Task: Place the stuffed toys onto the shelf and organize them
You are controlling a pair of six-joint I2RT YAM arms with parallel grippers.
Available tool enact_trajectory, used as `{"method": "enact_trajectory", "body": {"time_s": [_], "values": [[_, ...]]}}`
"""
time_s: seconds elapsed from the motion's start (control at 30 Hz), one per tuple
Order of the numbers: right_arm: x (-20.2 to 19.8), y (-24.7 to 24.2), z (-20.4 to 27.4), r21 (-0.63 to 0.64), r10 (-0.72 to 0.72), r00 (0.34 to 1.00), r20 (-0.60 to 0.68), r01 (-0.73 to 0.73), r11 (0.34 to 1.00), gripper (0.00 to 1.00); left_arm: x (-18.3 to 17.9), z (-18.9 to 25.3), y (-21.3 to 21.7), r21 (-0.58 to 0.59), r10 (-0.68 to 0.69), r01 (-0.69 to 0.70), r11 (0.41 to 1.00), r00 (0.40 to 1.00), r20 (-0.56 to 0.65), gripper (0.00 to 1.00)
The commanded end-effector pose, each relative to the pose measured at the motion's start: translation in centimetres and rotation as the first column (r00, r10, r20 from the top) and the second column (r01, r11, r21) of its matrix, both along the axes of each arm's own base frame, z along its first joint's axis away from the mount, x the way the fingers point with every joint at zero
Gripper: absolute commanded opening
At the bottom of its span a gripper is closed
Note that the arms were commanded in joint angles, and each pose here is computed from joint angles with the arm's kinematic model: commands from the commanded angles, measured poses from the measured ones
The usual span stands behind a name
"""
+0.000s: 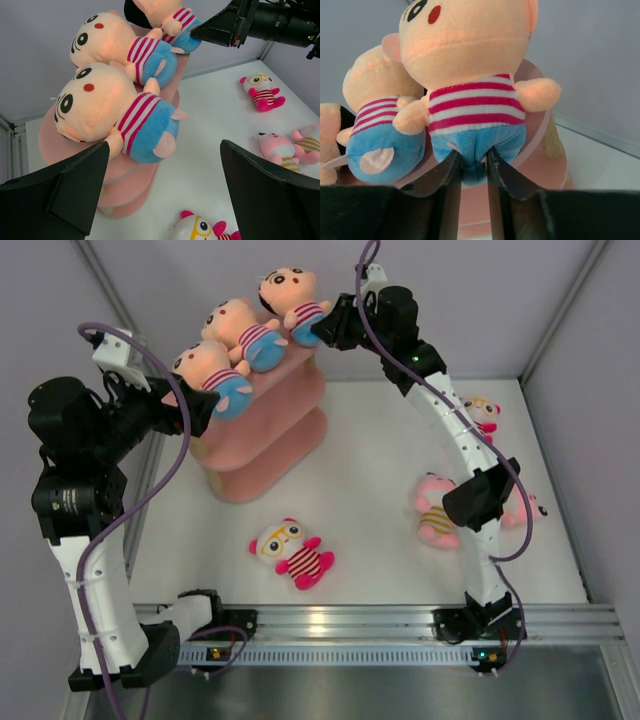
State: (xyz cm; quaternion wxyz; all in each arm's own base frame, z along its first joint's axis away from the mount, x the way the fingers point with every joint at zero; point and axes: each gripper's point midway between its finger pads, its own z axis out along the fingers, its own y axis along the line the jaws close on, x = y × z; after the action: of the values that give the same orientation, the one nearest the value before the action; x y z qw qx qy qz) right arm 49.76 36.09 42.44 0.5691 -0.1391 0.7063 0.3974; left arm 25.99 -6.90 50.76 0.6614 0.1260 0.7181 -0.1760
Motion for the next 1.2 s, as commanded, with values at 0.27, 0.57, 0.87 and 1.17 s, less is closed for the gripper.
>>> {"method": "enact_trajectory", "body": {"time_s": [0.27,0.57,0.87,1.17], "values": [[-1.7,0.4,5.0,0.079,0.017,0.993,0.113,-0.026,0.997,0.50,-0.3,0.8,-0.1,0.002,-0.005,0.005,1.000,0.999,0.038,0.98],[-2.4,-0.2,6.5,0.081,0.011,0.989,0.146,-0.023,0.996,0.68,-0.4,0.5,-0.2,0.004,-0.009,0.009,1.000,0.999,0.033,0.98],[-4.0,-2.4,9.3,0.067,-0.031,0.978,0.206,0.018,0.998,0.90,-0.5,-0.2,-0.1,0.016,-0.010,0.010,1.000,1.000,0.025,0.98],[-8.8,-8.1,10.3,-0.028,-0.142,0.965,0.221,0.151,0.988,0.99,-1.6,-1.7,1.5,0.105,0.068,-0.072,0.992,0.997,0.036,0.99]]}}
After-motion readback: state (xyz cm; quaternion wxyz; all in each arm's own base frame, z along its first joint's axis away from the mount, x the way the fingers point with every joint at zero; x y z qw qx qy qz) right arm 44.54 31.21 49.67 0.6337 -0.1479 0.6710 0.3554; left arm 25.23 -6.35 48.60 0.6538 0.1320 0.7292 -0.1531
